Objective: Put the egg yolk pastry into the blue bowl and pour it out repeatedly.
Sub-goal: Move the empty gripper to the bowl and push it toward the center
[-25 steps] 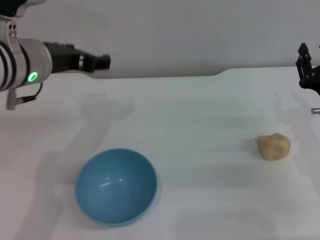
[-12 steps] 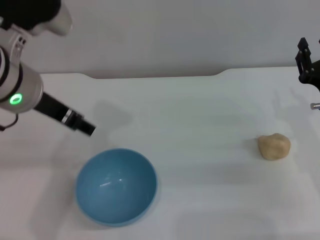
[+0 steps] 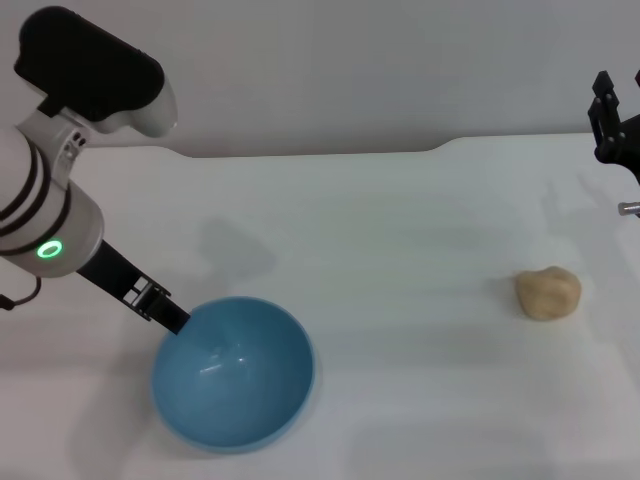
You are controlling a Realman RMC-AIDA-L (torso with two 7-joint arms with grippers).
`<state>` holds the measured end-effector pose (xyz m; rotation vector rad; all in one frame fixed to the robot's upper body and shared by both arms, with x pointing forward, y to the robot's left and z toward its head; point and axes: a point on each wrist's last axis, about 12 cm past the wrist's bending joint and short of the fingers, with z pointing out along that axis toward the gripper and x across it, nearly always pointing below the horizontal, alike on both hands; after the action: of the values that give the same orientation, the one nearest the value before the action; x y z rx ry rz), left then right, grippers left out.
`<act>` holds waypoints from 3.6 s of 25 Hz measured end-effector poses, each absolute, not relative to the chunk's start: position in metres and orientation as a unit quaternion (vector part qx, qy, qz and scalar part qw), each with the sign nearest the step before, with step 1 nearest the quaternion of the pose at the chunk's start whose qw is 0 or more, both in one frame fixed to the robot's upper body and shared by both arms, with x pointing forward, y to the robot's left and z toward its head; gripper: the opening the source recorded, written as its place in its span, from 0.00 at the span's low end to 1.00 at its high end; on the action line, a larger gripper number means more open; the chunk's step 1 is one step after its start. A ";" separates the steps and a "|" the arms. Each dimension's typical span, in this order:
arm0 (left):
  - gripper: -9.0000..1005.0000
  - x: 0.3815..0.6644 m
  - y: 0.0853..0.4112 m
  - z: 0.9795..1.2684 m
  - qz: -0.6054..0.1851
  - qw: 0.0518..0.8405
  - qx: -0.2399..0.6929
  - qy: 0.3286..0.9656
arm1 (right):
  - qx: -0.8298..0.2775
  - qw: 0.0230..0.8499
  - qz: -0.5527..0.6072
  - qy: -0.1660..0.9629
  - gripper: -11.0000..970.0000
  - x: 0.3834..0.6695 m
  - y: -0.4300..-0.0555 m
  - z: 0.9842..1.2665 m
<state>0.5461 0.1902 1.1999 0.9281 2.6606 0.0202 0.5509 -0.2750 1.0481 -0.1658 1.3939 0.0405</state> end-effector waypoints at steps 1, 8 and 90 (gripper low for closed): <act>0.86 0.546 0.189 1.199 0.007 0.159 0.325 0.932 | -0.077 0.763 0.019 0.641 0.41 0.551 -0.275 1.048; 0.86 0.546 0.176 1.185 0.009 0.133 0.329 0.935 | -0.076 0.761 0.018 0.645 0.41 0.547 -0.275 1.045; 0.01 0.590 0.165 1.126 0.000 0.135 0.324 0.936 | -0.082 0.579 0.151 0.797 0.40 0.612 -0.205 1.136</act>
<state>0.5897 0.1646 1.1265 0.9398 2.7127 0.0000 0.6121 -0.2047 1.1363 -0.1928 1.8635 0.3531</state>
